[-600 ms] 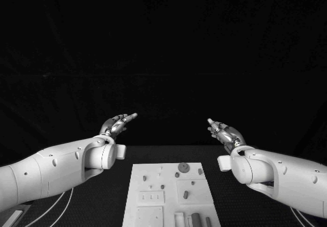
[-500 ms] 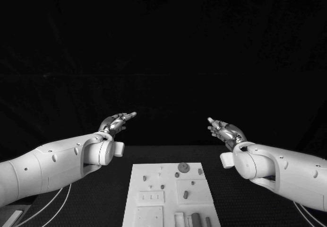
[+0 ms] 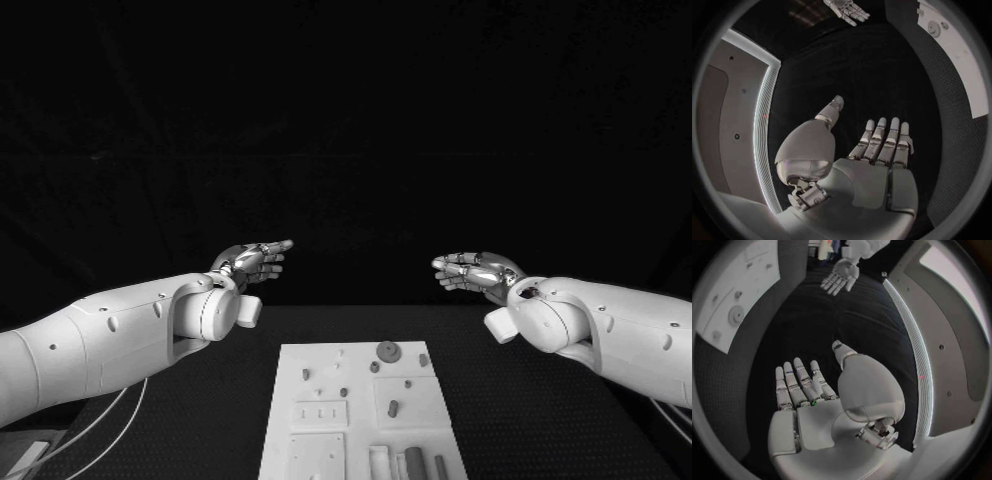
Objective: Assemble the parts on the task board
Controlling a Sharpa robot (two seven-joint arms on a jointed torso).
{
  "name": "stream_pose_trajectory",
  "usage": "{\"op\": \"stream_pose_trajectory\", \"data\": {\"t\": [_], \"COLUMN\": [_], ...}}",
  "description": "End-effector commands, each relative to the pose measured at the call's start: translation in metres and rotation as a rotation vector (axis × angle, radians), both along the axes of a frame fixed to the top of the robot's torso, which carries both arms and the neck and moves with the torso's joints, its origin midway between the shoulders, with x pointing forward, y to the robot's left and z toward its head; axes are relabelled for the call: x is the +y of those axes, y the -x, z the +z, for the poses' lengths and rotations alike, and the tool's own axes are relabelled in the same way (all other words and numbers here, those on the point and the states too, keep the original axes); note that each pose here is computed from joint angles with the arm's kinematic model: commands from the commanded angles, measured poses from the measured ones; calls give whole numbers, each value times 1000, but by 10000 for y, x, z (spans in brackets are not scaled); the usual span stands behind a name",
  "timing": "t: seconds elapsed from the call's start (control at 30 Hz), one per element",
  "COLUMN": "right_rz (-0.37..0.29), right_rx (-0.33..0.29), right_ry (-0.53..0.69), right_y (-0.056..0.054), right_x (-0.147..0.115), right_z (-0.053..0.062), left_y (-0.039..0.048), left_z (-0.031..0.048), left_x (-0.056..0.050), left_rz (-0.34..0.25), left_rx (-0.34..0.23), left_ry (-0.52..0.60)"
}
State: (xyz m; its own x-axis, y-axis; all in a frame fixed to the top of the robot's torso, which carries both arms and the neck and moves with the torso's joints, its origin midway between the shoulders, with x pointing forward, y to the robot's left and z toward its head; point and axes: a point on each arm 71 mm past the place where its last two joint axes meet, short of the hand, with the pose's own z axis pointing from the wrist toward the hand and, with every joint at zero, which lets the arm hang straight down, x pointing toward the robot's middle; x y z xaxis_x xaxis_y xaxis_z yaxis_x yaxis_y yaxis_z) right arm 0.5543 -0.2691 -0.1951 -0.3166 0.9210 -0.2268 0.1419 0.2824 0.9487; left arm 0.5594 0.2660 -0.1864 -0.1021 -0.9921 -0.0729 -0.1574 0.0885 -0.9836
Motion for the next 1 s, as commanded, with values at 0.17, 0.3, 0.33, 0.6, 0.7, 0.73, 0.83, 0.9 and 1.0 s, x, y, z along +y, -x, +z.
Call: {"op": "stream_pose_trajectory", "data": {"t": [0.17, 0.3, 0.33, 0.6, 0.7, 0.73, 0.83, 0.9, 1.0], "right_rz": [135, 209, 230, 390, 409, 415, 443, 463, 497], "right_rx": [-174, -231, -246, -291, -319, -325, -364, -367, -386], "right_ry": [503, 621, 647, 821, 860, 871, 920, 951, 1010], "right_y": [-103, -98, -82, 6, -4, -1, 4, 17, 42], "right_x": [-54, 90, 131, 425, 486, 504, 629, 731, 885], "right_z": [16, 15, 14, -2, 0, -1, 3, -9, -32], "left_y": [55, 121, 138, 331, 335, 343, 377, 407, 446], "left_z": [-5, -5, -5, 36, 41, 42, 47, 62, 85], "left_x": [-108, -76, -75, -79, -135, -142, -143, -155, -186], "left_rz": [-182, -235, -248, -305, -321, -322, -319, -318, -316], "left_rx": [24, 25, 27, 35, 29, 29, 31, 31, 28], "left_ry": [-1, -47, -51, -32, -25, -24, -16, -7, 22]}}
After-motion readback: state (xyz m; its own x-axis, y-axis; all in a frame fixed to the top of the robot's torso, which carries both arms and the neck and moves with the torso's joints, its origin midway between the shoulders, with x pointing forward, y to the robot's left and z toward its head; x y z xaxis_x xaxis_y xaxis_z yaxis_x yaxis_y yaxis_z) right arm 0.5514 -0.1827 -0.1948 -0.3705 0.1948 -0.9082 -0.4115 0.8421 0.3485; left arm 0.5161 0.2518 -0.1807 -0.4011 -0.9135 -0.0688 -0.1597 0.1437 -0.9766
